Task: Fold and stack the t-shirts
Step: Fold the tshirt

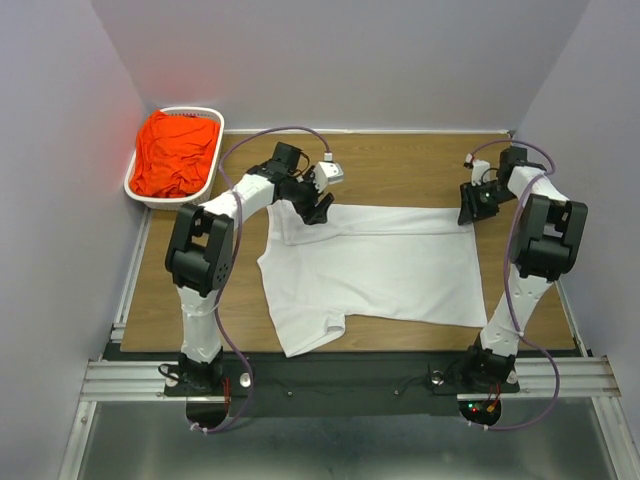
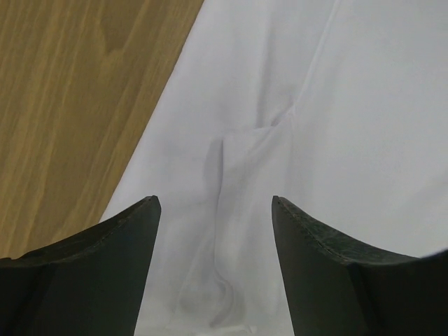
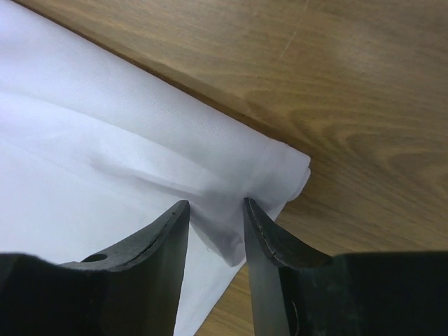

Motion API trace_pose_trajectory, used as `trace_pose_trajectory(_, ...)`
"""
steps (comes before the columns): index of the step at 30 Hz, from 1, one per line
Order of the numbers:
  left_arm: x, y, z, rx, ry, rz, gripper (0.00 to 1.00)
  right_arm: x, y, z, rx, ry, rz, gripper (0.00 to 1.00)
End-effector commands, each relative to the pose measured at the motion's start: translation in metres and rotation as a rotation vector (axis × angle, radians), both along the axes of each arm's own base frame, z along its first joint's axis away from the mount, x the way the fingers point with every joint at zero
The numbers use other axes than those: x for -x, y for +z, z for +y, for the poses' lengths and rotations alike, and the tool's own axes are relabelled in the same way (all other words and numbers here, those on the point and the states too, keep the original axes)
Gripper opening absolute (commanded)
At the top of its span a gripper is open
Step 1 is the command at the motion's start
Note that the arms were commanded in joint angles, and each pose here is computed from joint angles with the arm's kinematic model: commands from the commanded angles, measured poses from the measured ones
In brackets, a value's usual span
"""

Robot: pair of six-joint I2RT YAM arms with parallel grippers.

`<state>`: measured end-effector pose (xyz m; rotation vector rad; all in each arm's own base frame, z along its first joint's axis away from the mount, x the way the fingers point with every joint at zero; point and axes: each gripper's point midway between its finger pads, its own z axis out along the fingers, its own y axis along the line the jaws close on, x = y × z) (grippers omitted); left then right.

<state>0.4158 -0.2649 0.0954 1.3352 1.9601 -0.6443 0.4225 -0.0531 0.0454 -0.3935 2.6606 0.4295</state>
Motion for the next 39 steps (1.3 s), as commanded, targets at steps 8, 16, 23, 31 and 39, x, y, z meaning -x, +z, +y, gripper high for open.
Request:
trace_pose_trajectory(8,-0.004,-0.01,-0.037,0.035,-0.026,0.057,0.66,0.015,-0.003,-0.002,0.007,0.019,0.043,0.26)
trace_pose_trajectory(16,0.034,-0.008,-0.031,0.018,-0.105,0.083,0.09,0.023,0.003,-0.006,0.039,0.052,0.047,0.06)
trace_pose_trajectory(23,0.068,0.0,-0.025,-0.018,-0.143,0.053,0.02,0.035,0.019,-0.009,0.088,0.088,0.021,0.11)
trace_pose_trajectory(31,0.092,-0.021,-0.018,-0.103,-0.147,0.051,0.02,0.048,0.016,-0.016,0.138,0.107,0.042,0.06)
trace_pose_trajectory(39,0.112,-0.016,-0.002,-0.161,-0.225,0.006,0.46,0.071,0.012,-0.022,0.195,0.171,0.078,0.38)
